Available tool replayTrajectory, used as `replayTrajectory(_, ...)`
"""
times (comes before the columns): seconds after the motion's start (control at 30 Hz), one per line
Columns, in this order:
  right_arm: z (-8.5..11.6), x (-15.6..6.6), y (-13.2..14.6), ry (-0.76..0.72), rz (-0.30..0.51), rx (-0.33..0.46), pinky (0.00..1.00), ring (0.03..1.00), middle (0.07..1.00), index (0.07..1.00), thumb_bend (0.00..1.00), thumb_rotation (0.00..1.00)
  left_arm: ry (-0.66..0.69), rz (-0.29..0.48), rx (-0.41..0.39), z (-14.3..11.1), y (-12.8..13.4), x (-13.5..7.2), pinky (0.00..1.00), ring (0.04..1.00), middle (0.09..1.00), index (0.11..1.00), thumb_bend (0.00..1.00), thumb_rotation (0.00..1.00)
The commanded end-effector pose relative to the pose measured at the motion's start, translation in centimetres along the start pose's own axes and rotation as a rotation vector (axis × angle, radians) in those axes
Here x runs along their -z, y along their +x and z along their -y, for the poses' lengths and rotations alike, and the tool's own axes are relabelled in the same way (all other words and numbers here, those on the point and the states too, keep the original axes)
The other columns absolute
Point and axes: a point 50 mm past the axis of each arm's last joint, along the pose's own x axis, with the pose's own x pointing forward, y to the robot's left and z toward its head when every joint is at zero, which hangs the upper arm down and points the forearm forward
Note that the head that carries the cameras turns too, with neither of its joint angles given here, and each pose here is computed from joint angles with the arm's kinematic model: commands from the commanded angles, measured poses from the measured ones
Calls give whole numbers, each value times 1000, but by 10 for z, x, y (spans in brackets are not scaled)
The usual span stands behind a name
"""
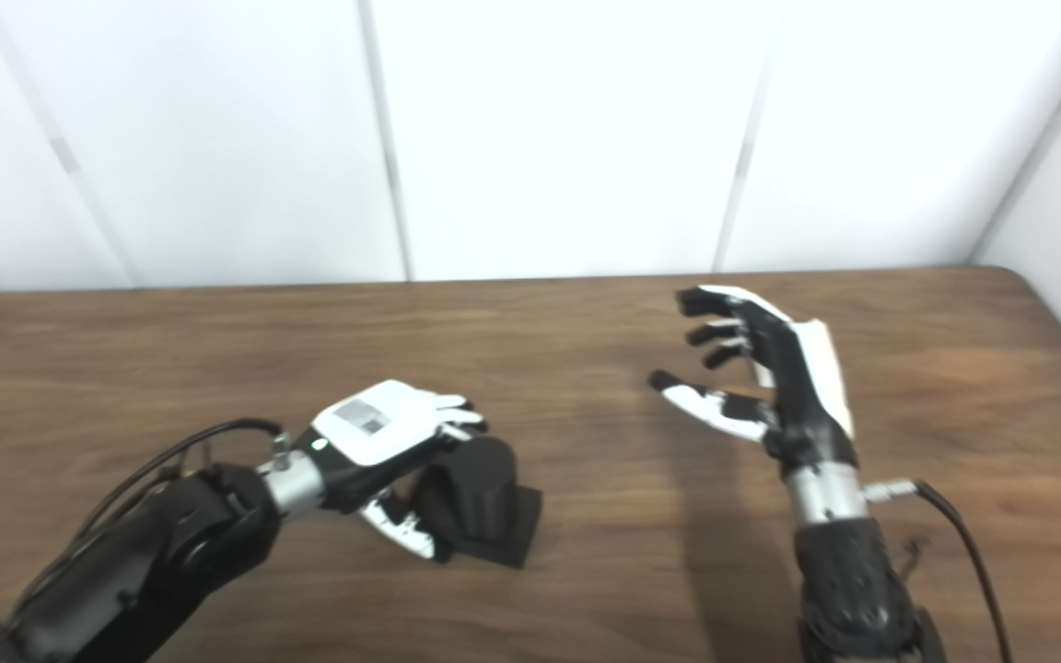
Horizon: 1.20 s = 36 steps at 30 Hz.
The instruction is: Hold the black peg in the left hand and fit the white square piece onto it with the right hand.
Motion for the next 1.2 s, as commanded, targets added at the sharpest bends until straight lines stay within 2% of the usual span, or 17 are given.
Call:
replayTrajectory(0.0,24,-21,18,-82,92,-4,503,646,722,713,579,135,47,-1,194,52,-16,1,856,920,876,491,524,71)
replayTrajectory(0.13,51,-25,34,-212,83,-46,499,647,735,722,623,108,49,4,176,57,-21,5,855,918,882,491,524,71)
replayTrajectory(0.23,73,-30,49,-353,63,-97,541,678,754,739,664,140,39,4,168,60,-25,7,849,910,880,491,524,70)
replayTrajectory(0.33,93,-34,63,-460,18,-156,584,733,812,774,698,129,37,4,167,63,-29,8,840,905,876,491,524,68)
replayTrajectory(0.57,122,-35,88,-673,-41,-273,637,815,868,834,771,91,32,-2,181,68,-35,9,831,889,877,492,523,68)
replayTrajectory(0.7,130,-31,102,-793,-86,-345,706,873,905,867,833,118,24,0,173,72,-39,10,809,870,870,491,524,67)
replayTrajectory(0.9,135,-21,117,-873,-150,-414,793,918,931,904,864,158,23,-9,167,76,-43,13,806,864,870,491,523,67)
replayTrajectory(1.03,135,-15,127,-880,-228,-469,887,965,973,944,864,200,15,-13,152,77,-43,15,805,869,866,491,523,68)
replayTrajectory(1.17,133,-11,137,-893,-274,-492,891,974,988,953,891,202,14,-4,152,79,-42,14,809,871,869,491,523,68)
